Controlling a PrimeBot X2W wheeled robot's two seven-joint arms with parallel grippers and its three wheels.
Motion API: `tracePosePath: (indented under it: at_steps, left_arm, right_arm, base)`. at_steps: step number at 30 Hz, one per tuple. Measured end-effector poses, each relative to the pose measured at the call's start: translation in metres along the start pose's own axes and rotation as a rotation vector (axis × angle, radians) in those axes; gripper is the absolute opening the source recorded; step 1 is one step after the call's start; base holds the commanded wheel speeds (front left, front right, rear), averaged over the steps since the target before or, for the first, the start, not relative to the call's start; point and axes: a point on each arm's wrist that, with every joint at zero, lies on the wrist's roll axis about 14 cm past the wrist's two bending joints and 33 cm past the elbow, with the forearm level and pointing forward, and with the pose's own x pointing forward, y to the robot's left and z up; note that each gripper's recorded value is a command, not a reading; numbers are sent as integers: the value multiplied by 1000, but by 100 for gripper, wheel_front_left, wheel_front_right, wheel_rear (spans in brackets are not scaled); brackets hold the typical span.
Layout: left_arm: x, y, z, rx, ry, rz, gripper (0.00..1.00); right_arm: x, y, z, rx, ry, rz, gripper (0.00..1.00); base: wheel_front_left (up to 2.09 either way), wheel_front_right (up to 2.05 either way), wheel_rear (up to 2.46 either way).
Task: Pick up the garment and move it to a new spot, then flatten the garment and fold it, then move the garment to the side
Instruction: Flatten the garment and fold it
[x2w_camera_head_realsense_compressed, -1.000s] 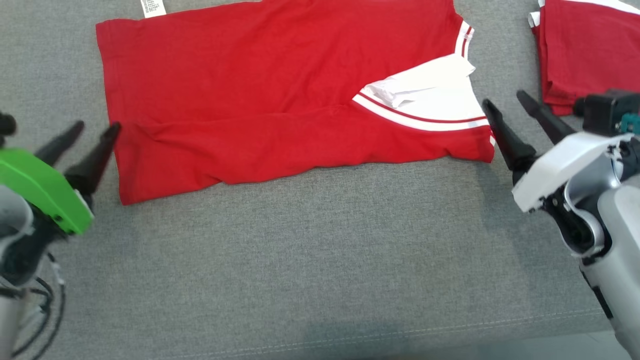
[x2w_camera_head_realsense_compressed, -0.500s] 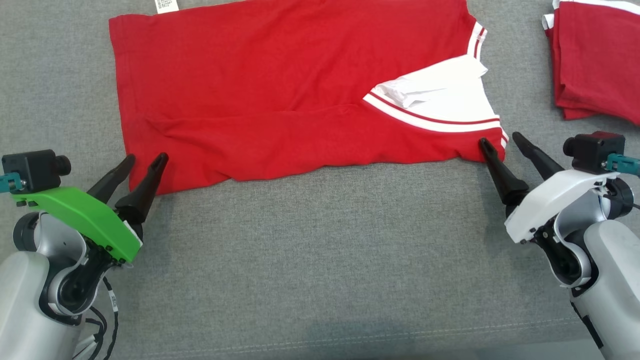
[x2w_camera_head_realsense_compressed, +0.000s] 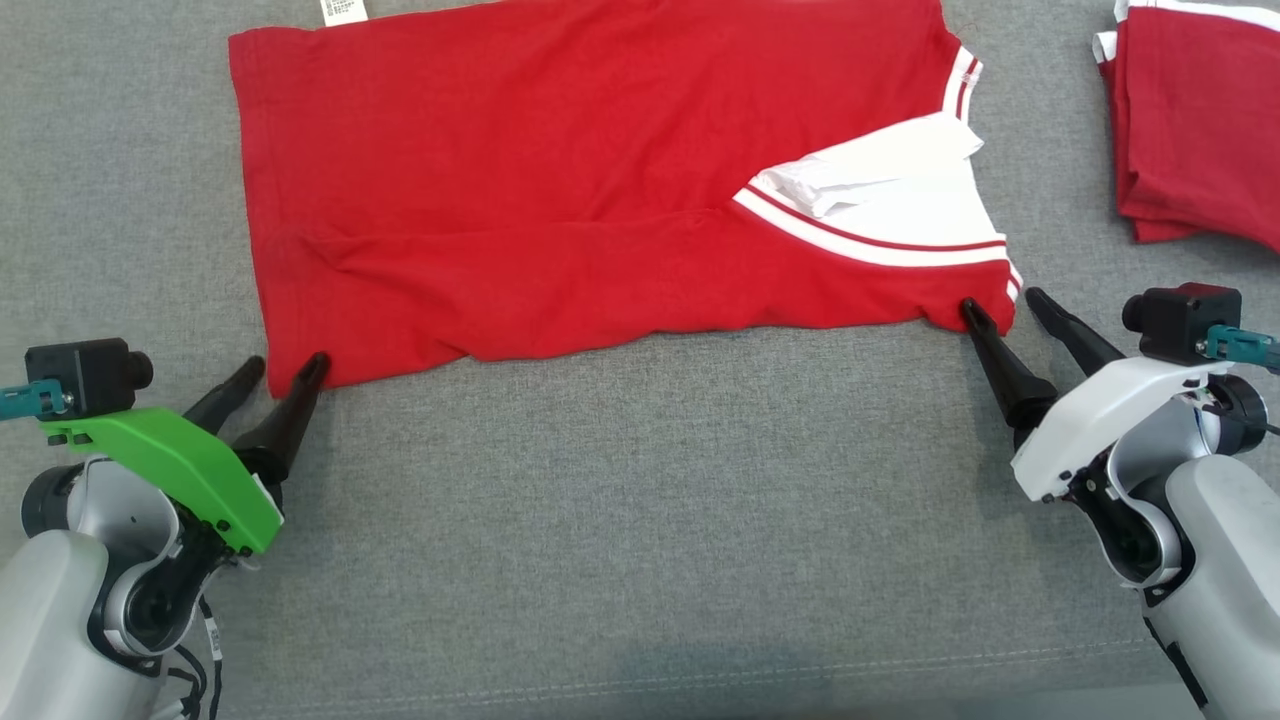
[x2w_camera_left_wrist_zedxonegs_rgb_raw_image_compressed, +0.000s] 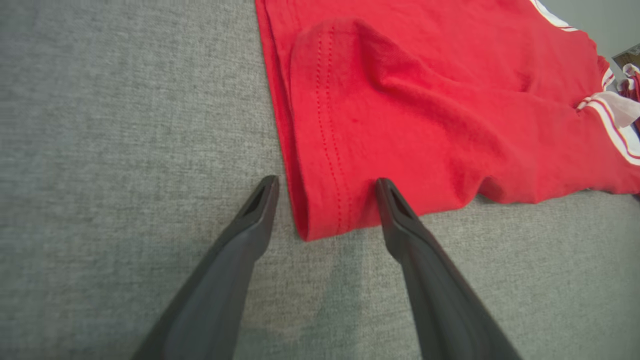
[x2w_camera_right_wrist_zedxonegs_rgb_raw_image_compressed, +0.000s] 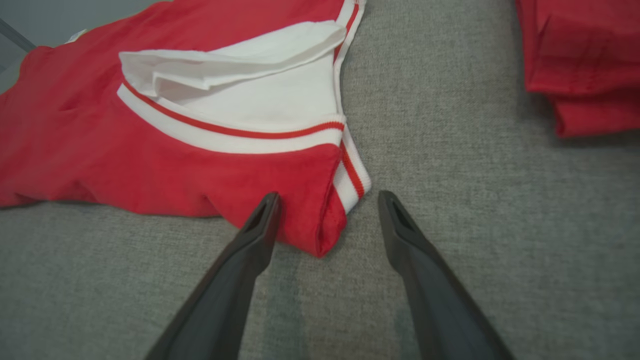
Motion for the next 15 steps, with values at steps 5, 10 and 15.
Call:
tracePosePath:
  at_steps: [5,10,15]
  left_arm:
    - [0,6,-2,13,9,21,100]
    - [0,7,-5,11,19,25,100]
    - [2,5,-8,6,27,22,100]
  right_arm:
    - [-2,-1,-3,0,8,-3,100]
    - [-1,4,-8,8,17,5,100]
    - [0,8,-8,15,18,20,54]
  base:
    - [0,0,0]
    - [0,0,0]
    - [0,0,0]
